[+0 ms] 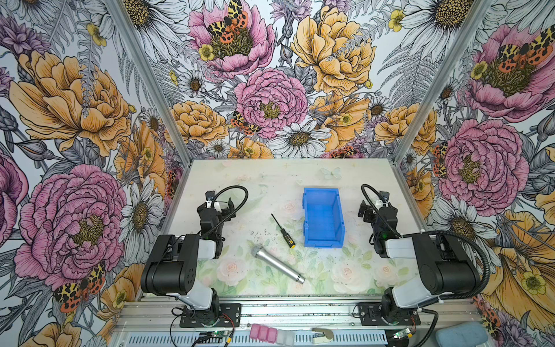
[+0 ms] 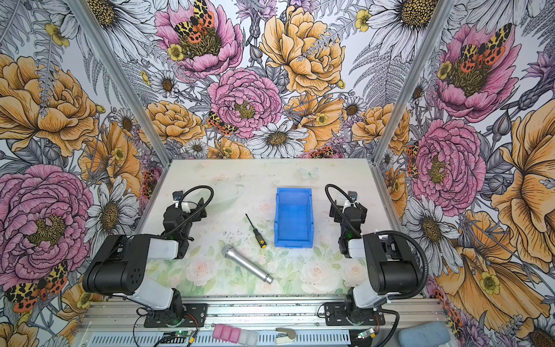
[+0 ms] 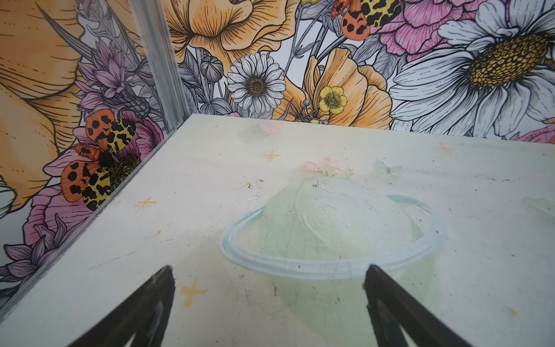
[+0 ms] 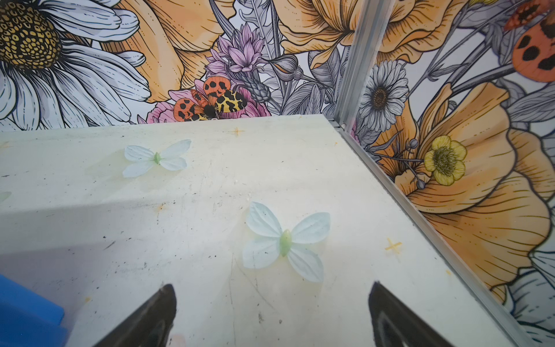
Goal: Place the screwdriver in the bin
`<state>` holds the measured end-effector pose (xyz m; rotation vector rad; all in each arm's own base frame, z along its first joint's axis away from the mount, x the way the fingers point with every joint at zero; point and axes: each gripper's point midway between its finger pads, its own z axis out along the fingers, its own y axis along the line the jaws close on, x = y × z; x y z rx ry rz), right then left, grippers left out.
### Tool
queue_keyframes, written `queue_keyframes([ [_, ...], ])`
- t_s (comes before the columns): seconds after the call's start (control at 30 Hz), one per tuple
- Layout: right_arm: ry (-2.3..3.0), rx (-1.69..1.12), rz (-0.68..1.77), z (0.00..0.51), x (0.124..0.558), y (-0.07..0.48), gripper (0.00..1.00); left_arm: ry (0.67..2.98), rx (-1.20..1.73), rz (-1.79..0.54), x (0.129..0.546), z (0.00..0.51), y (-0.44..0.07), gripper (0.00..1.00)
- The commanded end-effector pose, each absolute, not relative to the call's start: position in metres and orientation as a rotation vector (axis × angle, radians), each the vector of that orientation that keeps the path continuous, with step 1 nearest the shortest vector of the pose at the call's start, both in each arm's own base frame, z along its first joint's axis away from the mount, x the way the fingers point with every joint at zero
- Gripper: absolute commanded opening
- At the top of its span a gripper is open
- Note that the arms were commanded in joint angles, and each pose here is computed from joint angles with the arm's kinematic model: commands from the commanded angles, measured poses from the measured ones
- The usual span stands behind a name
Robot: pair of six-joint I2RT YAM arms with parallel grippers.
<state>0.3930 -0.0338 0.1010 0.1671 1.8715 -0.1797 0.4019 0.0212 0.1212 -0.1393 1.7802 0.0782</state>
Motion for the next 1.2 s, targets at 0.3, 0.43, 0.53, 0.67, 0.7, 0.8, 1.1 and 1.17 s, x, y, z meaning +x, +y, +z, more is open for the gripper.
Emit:
queue_keyframes([
  [0.3, 1.822, 0.177, -0.193, 0.115, 0.398, -0.037, 0.99, 1.754, -0.137, 0.069, 0.405, 0.130, 0.021, 0.99],
  [0.43, 1.822, 0.187, -0.206, 0.117, 0.397, -0.038, 0.99, 1.755, -0.117, 0.049, 0.405, 0.135, 0.017, 0.99],
  [0.53, 1.823, 0.195, -0.220, 0.127, 0.396, -0.039, 1.00, 1.769, -0.135, 0.059, 0.403, 0.145, 0.020, 0.99],
  [0.67, 1.854, 0.162, -0.230, 0.141, 0.395, -0.032, 1.00, 1.827, -0.210, 0.094, 0.398, 0.154, 0.031, 0.99],
  [0.7, 1.855, 0.159, -0.233, 0.146, 0.394, -0.031, 0.99, 1.837, -0.216, 0.092, 0.396, 0.156, 0.031, 0.99],
  [0.8, 1.880, 0.212, -0.280, 0.165, 0.389, -0.036, 0.99, 1.899, -0.216, 0.112, 0.389, 0.163, 0.028, 0.99],
  [1.1, 2.005, 0.265, -0.250, 0.211, 0.364, -0.022, 0.99, 1.944, -0.502, 0.063, 0.349, 0.215, 0.027, 0.99],
  [1.17, 1.994, 0.290, -0.219, 0.224, 0.354, -0.018, 0.99, 1.977, -0.552, 0.026, 0.342, 0.221, 0.021, 0.99],
])
